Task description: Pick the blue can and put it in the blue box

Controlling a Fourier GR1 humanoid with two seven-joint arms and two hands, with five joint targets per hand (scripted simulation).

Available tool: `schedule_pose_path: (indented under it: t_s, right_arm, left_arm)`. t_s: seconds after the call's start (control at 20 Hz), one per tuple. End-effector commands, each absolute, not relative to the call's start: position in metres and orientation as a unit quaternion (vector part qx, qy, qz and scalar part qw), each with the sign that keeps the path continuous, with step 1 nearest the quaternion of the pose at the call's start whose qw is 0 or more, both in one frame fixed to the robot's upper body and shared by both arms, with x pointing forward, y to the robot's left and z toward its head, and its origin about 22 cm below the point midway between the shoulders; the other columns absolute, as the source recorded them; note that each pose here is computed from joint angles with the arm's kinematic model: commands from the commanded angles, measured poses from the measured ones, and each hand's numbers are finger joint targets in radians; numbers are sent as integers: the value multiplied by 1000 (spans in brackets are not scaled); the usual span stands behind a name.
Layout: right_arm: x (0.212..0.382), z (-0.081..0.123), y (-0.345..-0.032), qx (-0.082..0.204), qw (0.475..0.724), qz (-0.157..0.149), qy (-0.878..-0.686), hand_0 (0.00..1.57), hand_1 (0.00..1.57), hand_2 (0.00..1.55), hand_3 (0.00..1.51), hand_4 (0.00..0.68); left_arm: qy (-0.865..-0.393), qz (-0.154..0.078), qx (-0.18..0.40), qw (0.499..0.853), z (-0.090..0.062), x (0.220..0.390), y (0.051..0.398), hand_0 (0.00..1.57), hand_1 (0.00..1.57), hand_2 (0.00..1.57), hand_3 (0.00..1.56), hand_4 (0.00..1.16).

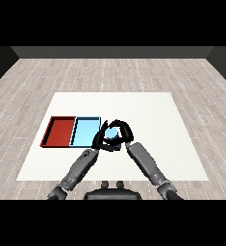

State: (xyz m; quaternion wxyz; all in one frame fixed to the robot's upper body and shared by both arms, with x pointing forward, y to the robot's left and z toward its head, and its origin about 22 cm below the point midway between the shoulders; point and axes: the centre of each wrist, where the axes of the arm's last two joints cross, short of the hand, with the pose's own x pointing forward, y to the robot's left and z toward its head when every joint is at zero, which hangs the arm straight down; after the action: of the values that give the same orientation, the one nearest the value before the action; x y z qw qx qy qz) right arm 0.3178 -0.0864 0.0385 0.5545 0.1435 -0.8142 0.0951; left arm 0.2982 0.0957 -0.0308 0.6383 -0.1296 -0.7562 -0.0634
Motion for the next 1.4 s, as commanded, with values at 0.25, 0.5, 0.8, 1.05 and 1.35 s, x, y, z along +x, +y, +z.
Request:
schedule_pose_path:
  t_s: [0.25,0.5,0.8,1.05,1.35]
  right_arm:
    - [313,54,-77,143,554,104,-813,1408,1408,1439,1389,625]
    - [313,57,-50,165,541,127,-815,1253,1253,1411,1396,613]
    - [317,51,-25,170,542,134,-812,1468,1468,1471,1399,596]
    - [299,50,-29,173,541,139,-811,1454,1454,1460,1393,590]
    - [309,49,-35,190,547,131,-805,1443,1443,1453,1393,602]
  left_arm:
    - [-756,-68,-143,635,-29,298,84,0,0,0,0,0]
    - [-786,-119,-57,604,-25,308,89,0,0,0,0,277]
    - [-783,-152,-16,603,-27,308,75,318,318,520,175,0]
    - [-779,-129,-47,612,-19,306,72,0,0,0,0,428]
    - [-782,-93,6,616,-35,302,75,812,812,853,715,689]
